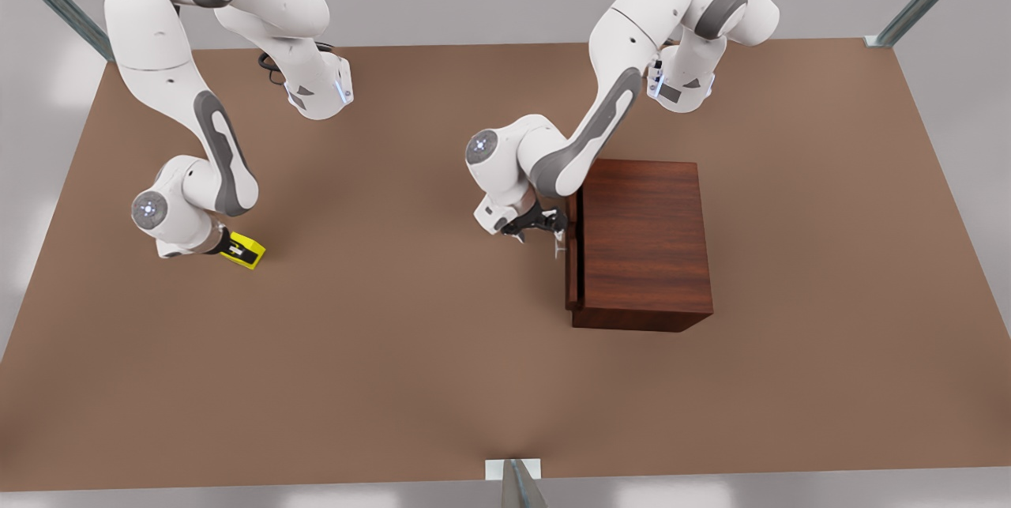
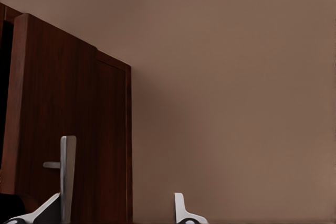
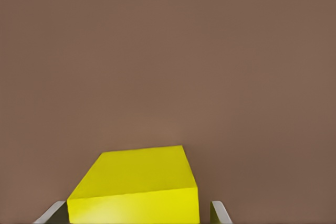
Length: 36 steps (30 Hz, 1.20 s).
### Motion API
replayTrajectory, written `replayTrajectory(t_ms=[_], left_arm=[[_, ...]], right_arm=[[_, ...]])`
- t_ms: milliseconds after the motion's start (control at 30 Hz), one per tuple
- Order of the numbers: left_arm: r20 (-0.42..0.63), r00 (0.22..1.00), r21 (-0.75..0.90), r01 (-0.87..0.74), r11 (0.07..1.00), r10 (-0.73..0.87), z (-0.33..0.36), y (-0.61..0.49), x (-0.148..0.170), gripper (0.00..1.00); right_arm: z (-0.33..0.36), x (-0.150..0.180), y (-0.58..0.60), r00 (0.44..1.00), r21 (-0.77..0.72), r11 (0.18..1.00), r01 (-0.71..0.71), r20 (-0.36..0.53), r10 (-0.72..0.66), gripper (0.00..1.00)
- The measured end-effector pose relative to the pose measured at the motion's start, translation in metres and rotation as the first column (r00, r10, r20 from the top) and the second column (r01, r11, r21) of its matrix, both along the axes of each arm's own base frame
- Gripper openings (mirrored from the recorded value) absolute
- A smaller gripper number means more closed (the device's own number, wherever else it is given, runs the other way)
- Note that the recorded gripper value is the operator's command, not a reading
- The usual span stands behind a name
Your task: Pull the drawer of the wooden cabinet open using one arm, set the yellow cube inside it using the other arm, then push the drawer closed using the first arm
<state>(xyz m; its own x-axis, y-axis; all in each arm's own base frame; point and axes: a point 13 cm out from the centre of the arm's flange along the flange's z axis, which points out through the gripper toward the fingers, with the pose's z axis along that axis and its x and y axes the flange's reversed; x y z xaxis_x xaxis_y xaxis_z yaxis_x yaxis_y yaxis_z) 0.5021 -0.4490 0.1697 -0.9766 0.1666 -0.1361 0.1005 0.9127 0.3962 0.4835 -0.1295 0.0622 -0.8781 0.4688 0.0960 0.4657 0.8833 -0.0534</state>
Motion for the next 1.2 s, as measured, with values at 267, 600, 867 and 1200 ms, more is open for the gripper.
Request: replayTrajectory(t_ms=[267,600,867,1200], left_arm=[[0.025,0.999,-0.031,-0.026,0.999,0.027,0.002,-0.012,-0.002,1.0],[0.039,0.998,-0.049,-0.044,0.998,0.046,-0.002,-0.027,-0.011,1.0],[0.057,0.997,-0.078,-0.05,0.996,0.054,-0.005,-0.048,-0.016,1.0],[0.076,0.995,-0.101,-0.064,0.993,0.072,0.003,-0.06,-0.019,1.0]], right_arm=[[-0.013,0.001,-0.002,1.0,-0.009,1.0,0.007,0.008,-0.007,1.0],[-0.01,0.006,-0.003,0.999,-0.011,1.0,0.022,0.026,-0.022,0.68],[0.089,0.053,0.019,0.991,-0.003,1.0,-0.015,0.136,0.015,0.68],[0.208,0.099,0.052,0.993,0.024,0.999,-0.024,0.113,0.021,0.68]])
